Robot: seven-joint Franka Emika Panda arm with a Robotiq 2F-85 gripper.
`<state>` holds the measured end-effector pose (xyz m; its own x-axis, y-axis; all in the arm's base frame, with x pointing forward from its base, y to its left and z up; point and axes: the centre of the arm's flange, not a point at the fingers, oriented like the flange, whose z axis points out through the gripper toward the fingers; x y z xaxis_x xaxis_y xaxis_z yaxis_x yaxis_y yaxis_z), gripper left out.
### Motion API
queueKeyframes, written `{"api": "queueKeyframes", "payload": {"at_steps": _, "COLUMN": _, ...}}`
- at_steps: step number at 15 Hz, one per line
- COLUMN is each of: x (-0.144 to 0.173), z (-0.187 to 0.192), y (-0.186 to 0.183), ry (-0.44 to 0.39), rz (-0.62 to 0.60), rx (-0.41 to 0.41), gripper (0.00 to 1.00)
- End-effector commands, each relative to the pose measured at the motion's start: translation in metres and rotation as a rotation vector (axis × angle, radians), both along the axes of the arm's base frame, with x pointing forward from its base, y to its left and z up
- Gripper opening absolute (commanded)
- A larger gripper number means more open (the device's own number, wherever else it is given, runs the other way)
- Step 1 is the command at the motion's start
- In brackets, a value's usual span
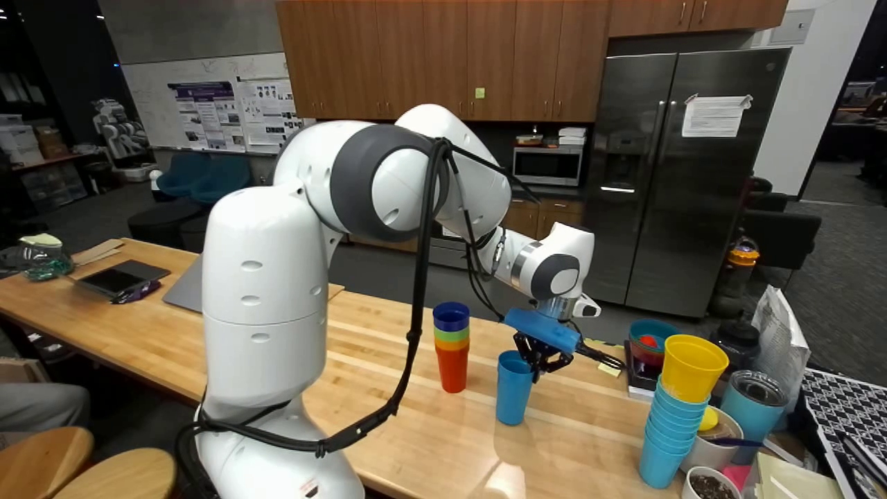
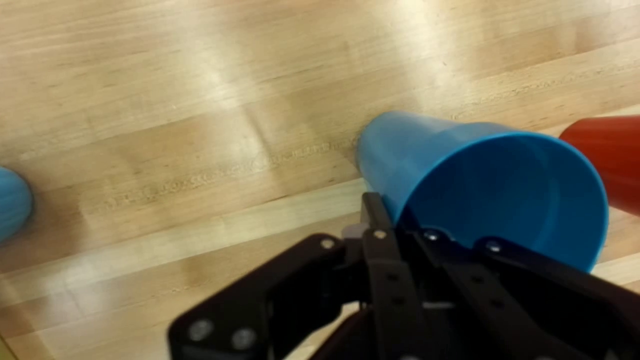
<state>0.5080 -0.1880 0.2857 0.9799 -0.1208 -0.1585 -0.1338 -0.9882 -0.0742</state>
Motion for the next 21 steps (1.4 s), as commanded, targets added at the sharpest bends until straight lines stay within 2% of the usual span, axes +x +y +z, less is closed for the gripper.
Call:
{"api": "queueKeyframes", "payload": {"at_steps": 1, "x": 0.000, "z": 0.005, "y": -0.001, "ry": -0.005, "rz": -0.005, "rx": 0.013, "gripper": 0.30}}
{"api": "queueKeyframes", "payload": {"at_steps": 3, "x": -0.001, "z": 0.007, "y": -0.002, "ry": -0.003, "rz": -0.005, "rx": 0.014, "gripper": 0.36}}
{"api": "queueKeyframes", "payload": {"at_steps": 7, "x": -0.009, "z": 0.025, "y": -0.005, "ry": -0.015, "rz": -0.006, "rx": 0.016, "gripper": 0.60}}
{"api": "queueKeyframes", "payload": {"at_steps": 12, "x": -0.026, "z": 0.093, "y": -0.016, "ry": -0.088, "rz": -0.020, "rx": 0.002, "gripper": 0.95}}
{"api": "queueKeyframes", "payload": {"at_steps": 13, "x": -0.029, "z": 0.107, "y": -0.018, "ry": -0.105, "rz": -0.023, "rx": -0.002, "gripper": 0.99}}
{"api": "queueKeyframes", "payload": {"at_steps": 17, "x": -0.035, "z": 0.156, "y": -0.013, "ry": -0.165, "rz": -0.017, "rx": -0.013, "gripper": 1.00}}
{"api": "queueKeyframes", "payload": {"at_steps": 21, "x": -0.025, "z": 0.184, "y": -0.002, "ry": -0.202, "rz": 0.016, "rx": -0.009, "gripper": 1.00}}
